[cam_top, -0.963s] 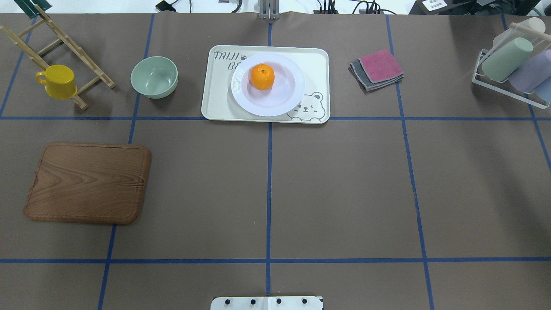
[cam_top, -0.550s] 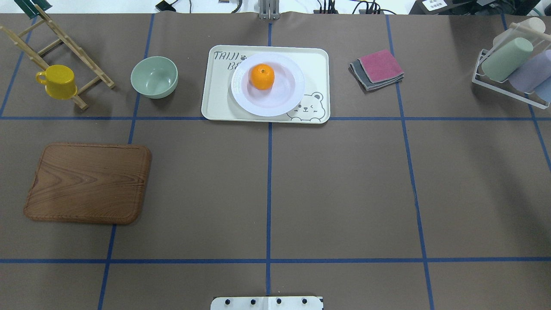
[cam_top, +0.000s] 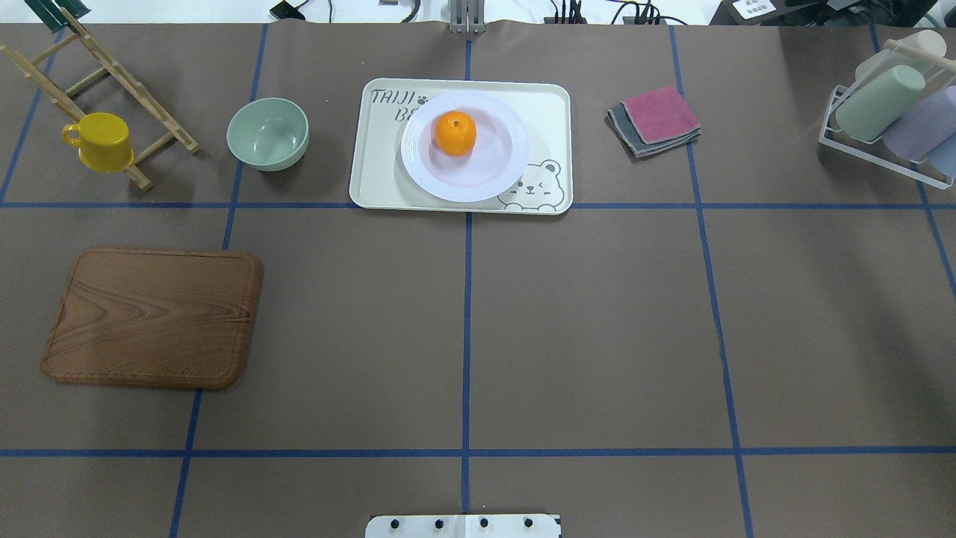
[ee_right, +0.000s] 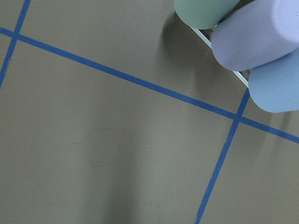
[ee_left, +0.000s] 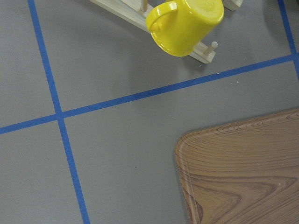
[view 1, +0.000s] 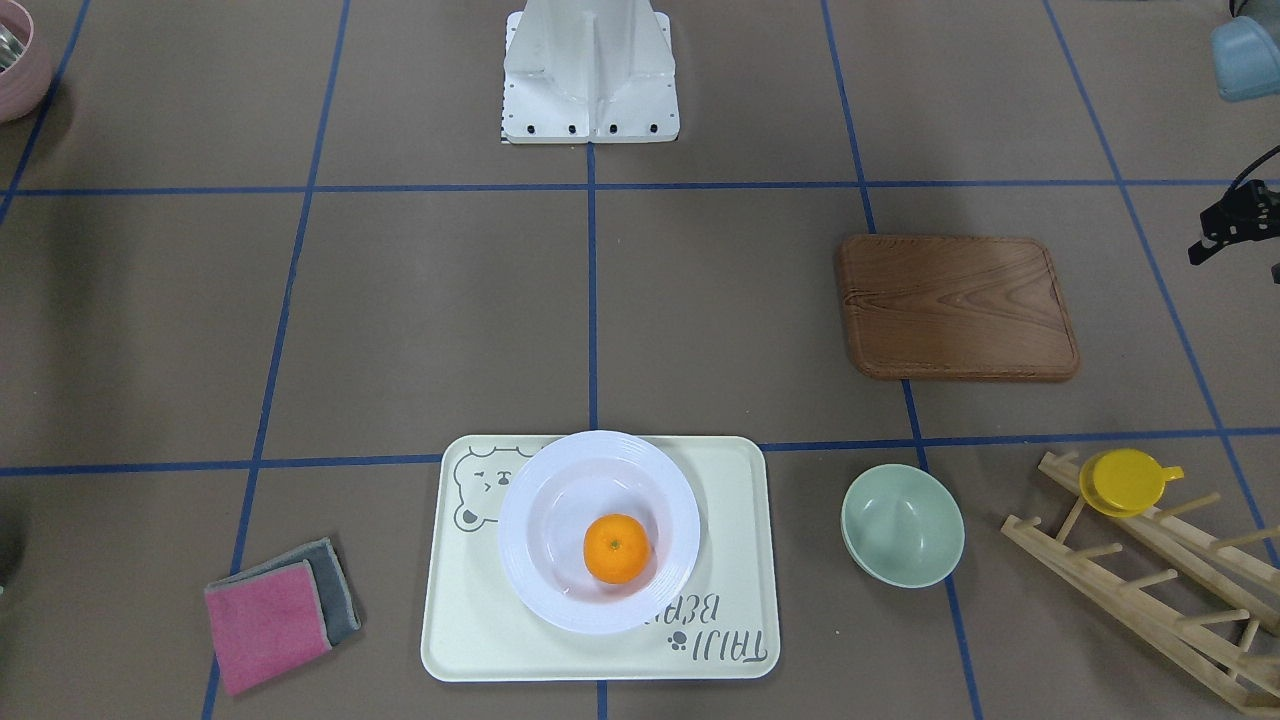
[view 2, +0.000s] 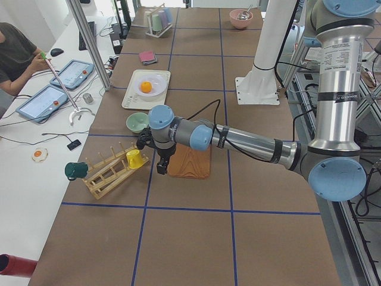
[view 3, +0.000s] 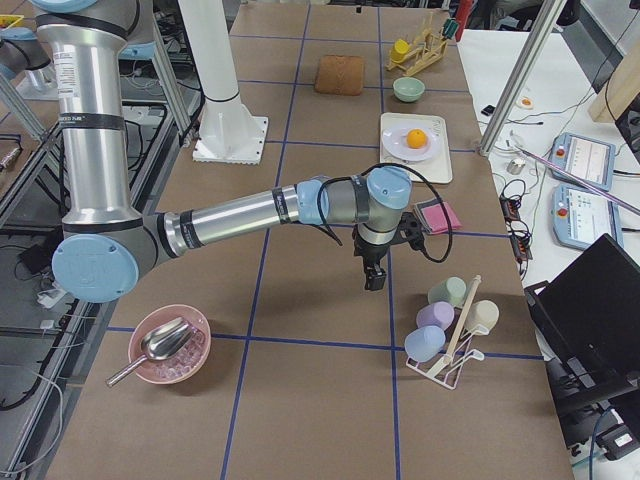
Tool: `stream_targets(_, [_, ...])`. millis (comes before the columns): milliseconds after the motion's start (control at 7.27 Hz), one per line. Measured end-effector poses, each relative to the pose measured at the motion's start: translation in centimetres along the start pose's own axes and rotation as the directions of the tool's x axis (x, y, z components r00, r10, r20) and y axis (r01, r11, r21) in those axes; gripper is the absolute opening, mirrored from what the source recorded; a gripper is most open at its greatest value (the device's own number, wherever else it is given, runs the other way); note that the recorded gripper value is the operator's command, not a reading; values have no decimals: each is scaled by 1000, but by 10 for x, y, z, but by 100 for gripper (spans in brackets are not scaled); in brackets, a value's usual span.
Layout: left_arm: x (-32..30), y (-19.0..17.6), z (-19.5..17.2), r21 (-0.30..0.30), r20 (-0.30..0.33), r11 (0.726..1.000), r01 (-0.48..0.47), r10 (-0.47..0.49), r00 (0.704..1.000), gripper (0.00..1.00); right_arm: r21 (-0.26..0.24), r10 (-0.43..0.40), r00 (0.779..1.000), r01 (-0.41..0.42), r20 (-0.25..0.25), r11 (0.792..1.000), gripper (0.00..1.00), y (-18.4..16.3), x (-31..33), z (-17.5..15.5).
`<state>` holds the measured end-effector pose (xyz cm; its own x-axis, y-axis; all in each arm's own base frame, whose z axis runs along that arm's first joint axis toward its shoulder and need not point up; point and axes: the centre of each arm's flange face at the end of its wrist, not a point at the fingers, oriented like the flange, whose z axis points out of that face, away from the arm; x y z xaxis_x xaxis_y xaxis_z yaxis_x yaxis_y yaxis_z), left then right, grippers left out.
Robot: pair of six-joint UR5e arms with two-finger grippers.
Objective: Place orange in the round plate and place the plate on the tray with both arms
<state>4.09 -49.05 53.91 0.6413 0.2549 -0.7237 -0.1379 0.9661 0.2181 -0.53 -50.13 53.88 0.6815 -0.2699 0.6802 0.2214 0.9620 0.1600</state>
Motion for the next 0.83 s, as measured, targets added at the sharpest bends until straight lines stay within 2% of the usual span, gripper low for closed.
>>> stream_targets(275, [4,-1,-4,7,-2,1000,-7,7,1000,99,-8,30,1000,-30,0,1000,100,-2,-4,5])
stream_targets(825, [16,-11,-14,32,1,999,-35,35,999,99,-11,19,1000,-19,0,1000,100,-10,-11,10])
